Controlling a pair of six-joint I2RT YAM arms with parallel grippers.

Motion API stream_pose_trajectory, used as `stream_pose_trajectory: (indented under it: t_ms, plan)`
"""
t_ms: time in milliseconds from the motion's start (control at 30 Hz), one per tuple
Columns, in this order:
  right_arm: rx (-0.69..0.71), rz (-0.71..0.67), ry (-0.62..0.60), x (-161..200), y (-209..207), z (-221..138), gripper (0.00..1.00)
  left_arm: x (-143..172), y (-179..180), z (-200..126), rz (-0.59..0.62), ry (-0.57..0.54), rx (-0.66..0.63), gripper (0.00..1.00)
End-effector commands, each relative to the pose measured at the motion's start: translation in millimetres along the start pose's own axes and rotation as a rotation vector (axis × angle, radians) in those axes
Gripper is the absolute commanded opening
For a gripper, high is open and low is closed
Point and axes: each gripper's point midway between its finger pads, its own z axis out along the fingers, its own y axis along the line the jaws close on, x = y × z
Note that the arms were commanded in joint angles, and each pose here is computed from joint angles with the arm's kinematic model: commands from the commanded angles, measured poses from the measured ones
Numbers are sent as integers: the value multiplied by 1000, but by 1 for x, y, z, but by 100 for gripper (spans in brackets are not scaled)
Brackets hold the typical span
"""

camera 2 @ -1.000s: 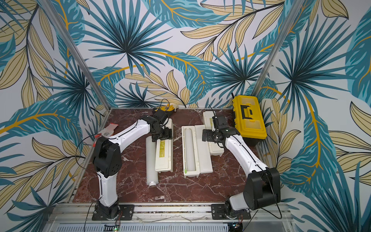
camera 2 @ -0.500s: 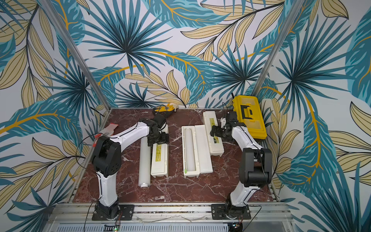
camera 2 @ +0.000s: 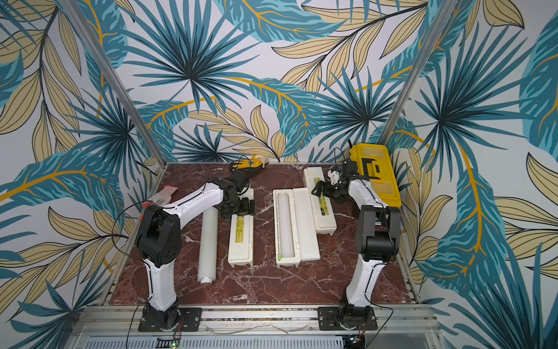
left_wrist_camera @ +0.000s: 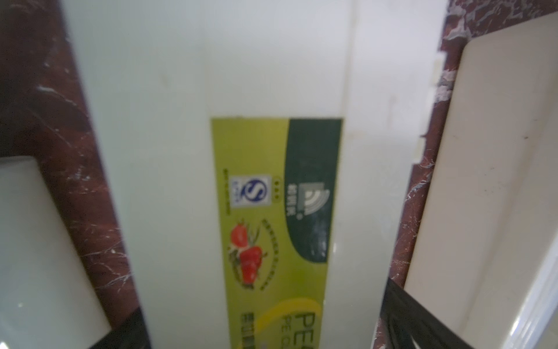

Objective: Put plastic wrap rolls into dispensers
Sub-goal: Open the lid of the plastic wrap cutting box.

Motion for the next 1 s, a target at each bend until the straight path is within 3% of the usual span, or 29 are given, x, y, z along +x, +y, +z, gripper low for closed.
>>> stream_pose_trajectory:
  t_ms: [0,500,833,967]
  plan:
    - [-103,-44,-8,0,37,-22,99,-16,-2,-34,12,-83,44,100]
    - [-278,-107,26,12,108,-24,99,-25,8,-38,8,-84,61,100]
    - [-466,-109,12,15,164,-16,99,-21,-18,-28,69,-44,117,100]
    - [-534,-113,61,31,185,-6,99,-19,-24,-25,81,-36,121,100]
